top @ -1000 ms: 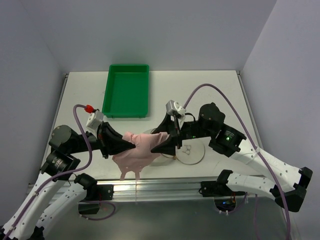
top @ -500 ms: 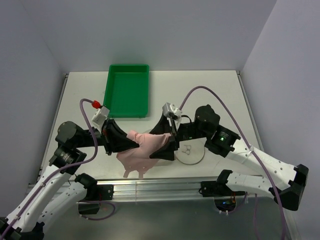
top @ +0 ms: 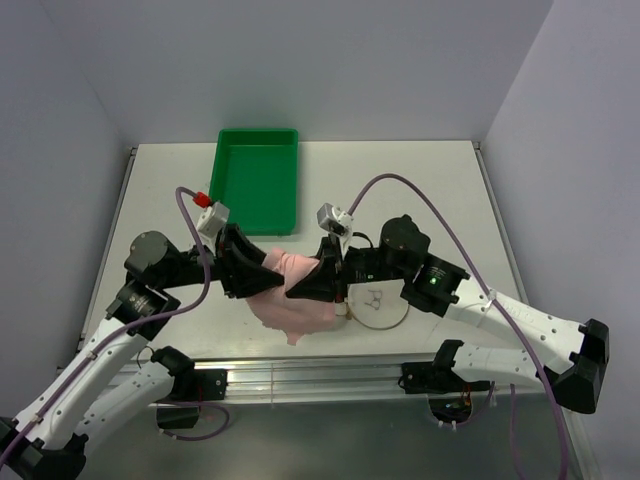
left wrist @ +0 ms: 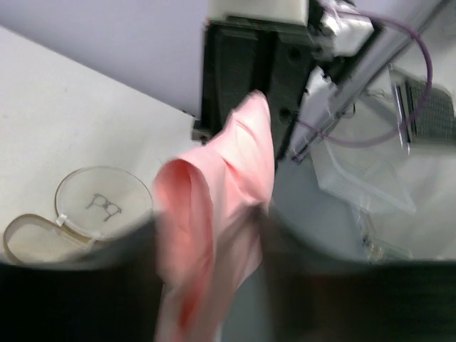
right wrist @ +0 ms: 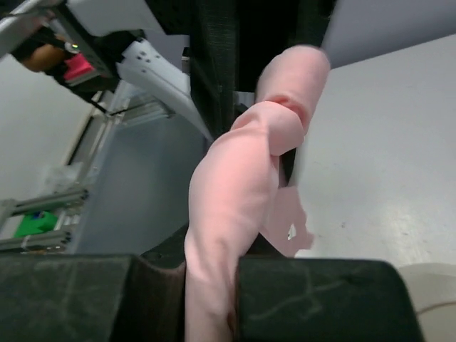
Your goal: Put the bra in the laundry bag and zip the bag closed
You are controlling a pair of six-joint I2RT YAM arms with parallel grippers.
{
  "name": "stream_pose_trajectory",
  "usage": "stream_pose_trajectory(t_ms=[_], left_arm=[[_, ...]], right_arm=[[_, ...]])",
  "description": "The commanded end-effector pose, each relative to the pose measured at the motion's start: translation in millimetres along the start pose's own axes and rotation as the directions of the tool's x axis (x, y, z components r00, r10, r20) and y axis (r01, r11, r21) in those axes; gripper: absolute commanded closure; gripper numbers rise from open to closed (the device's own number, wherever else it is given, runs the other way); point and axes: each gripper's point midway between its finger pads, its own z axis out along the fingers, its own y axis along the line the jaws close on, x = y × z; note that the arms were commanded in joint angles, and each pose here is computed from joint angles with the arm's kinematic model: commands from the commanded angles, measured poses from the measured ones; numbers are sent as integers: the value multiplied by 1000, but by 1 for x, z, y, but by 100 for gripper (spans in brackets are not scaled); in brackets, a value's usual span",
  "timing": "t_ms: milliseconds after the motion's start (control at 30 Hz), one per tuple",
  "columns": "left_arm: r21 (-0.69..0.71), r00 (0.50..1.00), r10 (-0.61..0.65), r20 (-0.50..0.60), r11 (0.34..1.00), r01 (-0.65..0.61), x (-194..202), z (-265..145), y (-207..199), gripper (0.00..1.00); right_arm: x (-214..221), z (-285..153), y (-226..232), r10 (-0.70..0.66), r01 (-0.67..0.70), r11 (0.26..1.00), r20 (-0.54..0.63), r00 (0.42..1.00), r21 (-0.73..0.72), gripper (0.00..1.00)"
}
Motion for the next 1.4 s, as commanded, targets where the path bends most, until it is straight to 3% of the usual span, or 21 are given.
stream_pose_trajectory(t_ms=[0, 33, 100, 167, 367, 533, 700, 933, 1133, 1233, 1333, 1367], left_arm=[[-129, 996, 62, 69, 990, -53, -29, 2, 14, 33], [-168, 995, 65, 78, 984, -52, -33, 1, 19, 21], [-251, 997, 30, 70, 968, -12, -30, -4, 31, 7], [-358, 993, 27, 116, 934, 16, -39, -10, 46, 5], [-600, 966, -35, 255, 778, 186, -37, -37, 95, 15], [-623, 954, -210, 212, 724, 298, 14, -23, 136, 13], [-609, 939, -292, 182, 716, 341, 43, -6, 155, 23], [-683, 945, -311, 103, 669, 294, 78, 9, 182, 20], [-680, 946, -323, 35, 686, 259, 97, 31, 186, 24], [-715, 952, -306, 9, 664, 220, 102, 36, 193, 32], [-738, 953, -303, -13, 646, 195, 107, 35, 194, 57], [-744, 954, -300, -11, 640, 193, 107, 34, 196, 72]], right_arm=[[-31, -3, -12, -18, 7, 992, 89, 996, 123, 98], [-38, -8, -10, -34, 18, 989, 106, 994, 145, 100], [-46, -17, -18, -61, 30, 975, 137, 989, 219, 100], [-58, -33, -15, -89, 40, 964, 177, 980, 261, 100], [-91, -85, -9, -169, 29, 912, 312, 935, 409, 100], [-87, -111, -25, -197, -11, 854, 342, 919, 521, 100], [-76, -120, -40, -190, -47, 828, 359, 914, 558, 100], [-55, -117, -50, -157, -67, 829, 347, 925, 555, 100], [-34, -112, -56, -123, -87, 843, 347, 930, 531, 100], [-22, -109, -59, -102, -99, 852, 348, 932, 514, 100], [-13, -106, -59, -81, -114, 864, 359, 930, 490, 100], [-12, -106, -59, -76, -120, 867, 365, 928, 483, 100]])
